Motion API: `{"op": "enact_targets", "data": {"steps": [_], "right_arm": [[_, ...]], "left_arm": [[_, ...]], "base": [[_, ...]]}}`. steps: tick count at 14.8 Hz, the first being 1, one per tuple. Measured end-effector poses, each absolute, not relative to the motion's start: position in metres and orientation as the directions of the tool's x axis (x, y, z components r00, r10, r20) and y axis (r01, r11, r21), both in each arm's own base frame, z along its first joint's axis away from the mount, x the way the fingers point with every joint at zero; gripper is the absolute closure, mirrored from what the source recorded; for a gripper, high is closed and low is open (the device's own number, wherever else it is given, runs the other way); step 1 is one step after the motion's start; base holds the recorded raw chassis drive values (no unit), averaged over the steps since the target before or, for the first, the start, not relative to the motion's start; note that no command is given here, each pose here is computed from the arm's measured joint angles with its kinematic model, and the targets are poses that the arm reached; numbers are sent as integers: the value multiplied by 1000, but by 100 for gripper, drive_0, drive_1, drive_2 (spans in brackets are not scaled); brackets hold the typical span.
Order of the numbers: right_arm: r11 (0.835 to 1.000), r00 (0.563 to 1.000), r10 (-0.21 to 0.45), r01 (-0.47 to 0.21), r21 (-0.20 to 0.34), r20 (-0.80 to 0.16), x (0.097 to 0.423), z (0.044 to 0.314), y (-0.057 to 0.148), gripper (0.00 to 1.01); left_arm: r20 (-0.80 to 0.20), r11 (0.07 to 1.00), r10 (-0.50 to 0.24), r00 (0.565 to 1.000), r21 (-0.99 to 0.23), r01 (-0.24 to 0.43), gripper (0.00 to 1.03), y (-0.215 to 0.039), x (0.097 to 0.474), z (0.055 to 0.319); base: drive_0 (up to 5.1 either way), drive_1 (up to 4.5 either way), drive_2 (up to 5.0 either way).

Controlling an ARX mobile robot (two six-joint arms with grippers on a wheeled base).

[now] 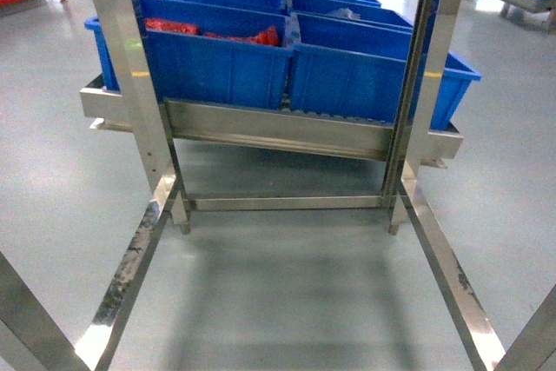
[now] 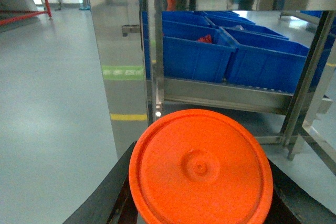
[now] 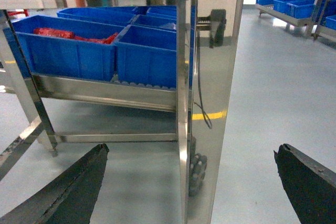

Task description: Pick capacitor and pack into box

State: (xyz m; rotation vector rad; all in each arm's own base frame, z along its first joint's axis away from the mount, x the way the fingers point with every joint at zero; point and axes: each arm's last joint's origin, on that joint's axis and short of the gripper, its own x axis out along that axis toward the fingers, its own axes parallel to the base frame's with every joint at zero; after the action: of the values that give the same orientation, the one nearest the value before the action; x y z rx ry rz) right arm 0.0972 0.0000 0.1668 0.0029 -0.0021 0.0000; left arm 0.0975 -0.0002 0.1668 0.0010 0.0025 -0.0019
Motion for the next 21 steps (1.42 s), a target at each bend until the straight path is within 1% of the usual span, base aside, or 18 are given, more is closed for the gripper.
{"op": "enact_targets", "data": {"steps": [10, 21], "right_arm": [[1000, 1000, 0, 0, 2, 2, 97, 167, 0, 3], [1000, 1000, -1, 1, 2, 3, 97, 167, 0, 3]], "left_arm": [[-3, 1000, -2, 1000, 1, 2, 58, 0, 97, 167], [-2, 1000, -2, 1000, 1, 2, 58, 0, 97, 167]], "base": [[0, 0, 0], [-483, 257, 257]]}}
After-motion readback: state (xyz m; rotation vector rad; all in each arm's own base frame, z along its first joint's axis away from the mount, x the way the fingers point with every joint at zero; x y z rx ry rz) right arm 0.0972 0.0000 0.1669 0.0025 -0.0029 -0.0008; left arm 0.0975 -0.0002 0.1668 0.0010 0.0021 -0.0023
